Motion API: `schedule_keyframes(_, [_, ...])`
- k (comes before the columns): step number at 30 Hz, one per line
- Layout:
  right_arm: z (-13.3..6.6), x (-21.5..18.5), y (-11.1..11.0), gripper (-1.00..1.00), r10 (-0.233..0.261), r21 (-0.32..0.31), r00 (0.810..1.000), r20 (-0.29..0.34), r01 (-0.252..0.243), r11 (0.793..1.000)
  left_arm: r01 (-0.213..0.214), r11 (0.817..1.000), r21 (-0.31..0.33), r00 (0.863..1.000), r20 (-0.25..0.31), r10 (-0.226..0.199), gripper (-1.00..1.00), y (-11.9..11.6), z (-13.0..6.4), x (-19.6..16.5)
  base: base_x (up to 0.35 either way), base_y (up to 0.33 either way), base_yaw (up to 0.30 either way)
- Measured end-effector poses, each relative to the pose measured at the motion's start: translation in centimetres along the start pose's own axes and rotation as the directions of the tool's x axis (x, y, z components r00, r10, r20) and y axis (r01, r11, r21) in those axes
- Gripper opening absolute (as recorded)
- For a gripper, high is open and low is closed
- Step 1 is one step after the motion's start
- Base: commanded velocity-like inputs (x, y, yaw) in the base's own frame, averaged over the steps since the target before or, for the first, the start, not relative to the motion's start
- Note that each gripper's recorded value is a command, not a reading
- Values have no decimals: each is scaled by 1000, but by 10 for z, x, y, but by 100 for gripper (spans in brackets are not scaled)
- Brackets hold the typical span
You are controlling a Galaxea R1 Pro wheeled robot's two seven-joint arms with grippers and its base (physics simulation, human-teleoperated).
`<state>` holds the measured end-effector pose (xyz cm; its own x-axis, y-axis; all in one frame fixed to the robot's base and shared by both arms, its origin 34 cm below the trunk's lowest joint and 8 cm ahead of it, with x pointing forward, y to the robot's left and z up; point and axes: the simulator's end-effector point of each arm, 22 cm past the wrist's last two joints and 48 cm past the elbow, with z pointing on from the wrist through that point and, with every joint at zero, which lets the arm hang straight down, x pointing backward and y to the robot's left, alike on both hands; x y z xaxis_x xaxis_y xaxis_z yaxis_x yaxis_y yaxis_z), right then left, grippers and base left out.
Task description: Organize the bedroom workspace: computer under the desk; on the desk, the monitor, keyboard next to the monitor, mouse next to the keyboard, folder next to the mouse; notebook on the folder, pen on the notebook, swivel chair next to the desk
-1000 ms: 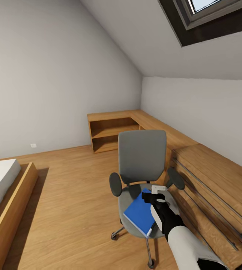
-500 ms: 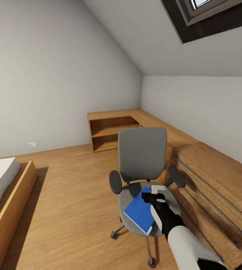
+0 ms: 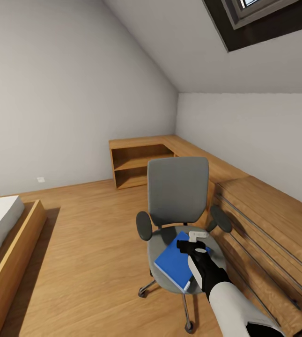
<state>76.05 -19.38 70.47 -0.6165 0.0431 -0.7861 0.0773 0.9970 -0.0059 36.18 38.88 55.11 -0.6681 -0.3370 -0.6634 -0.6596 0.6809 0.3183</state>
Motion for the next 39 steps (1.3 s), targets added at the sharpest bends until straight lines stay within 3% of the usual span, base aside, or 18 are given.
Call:
schedule_keyframes(18, [0, 1, 1, 100, -2, -1, 1000, -2, 2, 1000, -12, 1000, -1, 1000, -2, 12, 100, 2, 0, 3, 263, 0, 0])
schedule_keyframes(25, [2, 3, 2, 100, -7, -3, 1000, 0, 7, 1000, -18, 1000, 23, 1000, 0, 18, 100, -11, -3, 7, 34, 0, 0])
schedule_keyframes(35, [12, 16, 2, 100, -7, -4, 1000, 4, 7, 1000, -22, 999, 32, 1000, -1, 22, 100, -17, 8, 19, 0, 0, 0])
schedule_keyframes(36, [13, 17, 2, 100, -8, -4, 1000, 4, 8, 1000, -23, 999, 42, 1000, -2, 23, 100, -20, 10, 20, 0, 0, 0])
schedule_keyframes(37, [14, 18, 2, 100, -13, -4, 1000, 7, 13, 1000, -19, 991, 131, 1000, 1, 19, 100, -43, 8, 12, 0, 0, 0])
schedule_keyframes(39, [16, 20, 3, 100, -23, -4, 1000, 9, 23, 1000, -39, 972, 230, 998, -34, 48, 100, -76, 0, 0, 0, 0, 0])
